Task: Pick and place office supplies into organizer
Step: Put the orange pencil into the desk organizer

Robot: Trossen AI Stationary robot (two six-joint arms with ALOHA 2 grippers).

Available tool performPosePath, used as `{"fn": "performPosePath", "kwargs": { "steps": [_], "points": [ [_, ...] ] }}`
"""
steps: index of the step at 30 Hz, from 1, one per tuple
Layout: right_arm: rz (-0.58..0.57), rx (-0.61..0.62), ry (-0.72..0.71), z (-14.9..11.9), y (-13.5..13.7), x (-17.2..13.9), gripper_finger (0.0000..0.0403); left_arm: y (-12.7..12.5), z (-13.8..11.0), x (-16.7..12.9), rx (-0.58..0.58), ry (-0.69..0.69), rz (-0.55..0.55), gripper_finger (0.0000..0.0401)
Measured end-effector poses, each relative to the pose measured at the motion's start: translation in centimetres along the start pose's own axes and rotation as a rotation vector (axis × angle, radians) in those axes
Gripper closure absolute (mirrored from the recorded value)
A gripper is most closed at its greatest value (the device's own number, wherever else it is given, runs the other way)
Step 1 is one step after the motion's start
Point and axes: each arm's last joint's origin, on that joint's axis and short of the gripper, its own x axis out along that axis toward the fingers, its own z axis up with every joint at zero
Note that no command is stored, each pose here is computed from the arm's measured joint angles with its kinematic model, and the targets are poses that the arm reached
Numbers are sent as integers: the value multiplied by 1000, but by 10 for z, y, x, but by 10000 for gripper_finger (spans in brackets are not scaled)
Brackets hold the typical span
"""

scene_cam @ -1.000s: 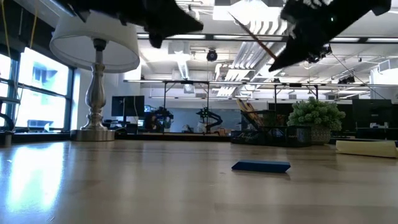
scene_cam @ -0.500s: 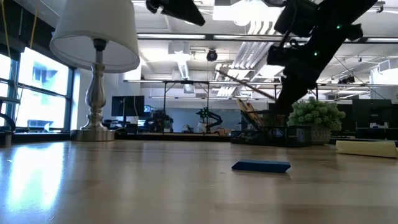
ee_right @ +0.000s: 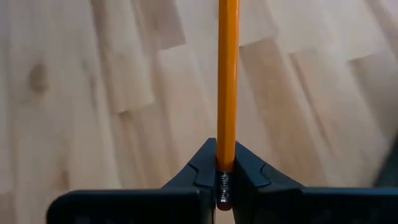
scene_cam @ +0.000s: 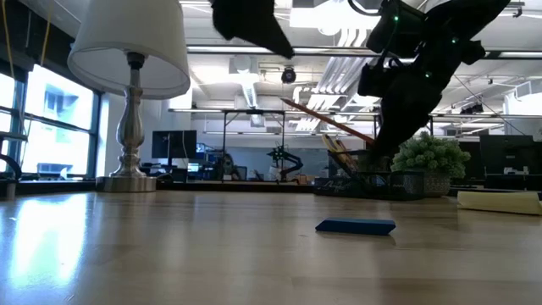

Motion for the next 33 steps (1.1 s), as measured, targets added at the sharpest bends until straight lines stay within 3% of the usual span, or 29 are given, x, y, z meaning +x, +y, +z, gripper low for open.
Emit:
{"fn": "performPosePath", "kwargs": {
  "steps": [7, 12, 22, 33],
  "points": [
    [111, 30, 36, -2, 3, 1, 392, -13, 8, 14, 149, 56, 11, 168],
    [159, 41, 64, -4, 5, 2, 393, -23, 17, 27, 275, 76, 38, 113],
    [328, 20, 58, -1, 10, 2, 387, -45, 22, 54, 452, 196, 56, 152],
    [390, 21, 44, 1, 16, 1, 387, -54, 17, 72, 462, 234, 146, 204]
  ]
}}
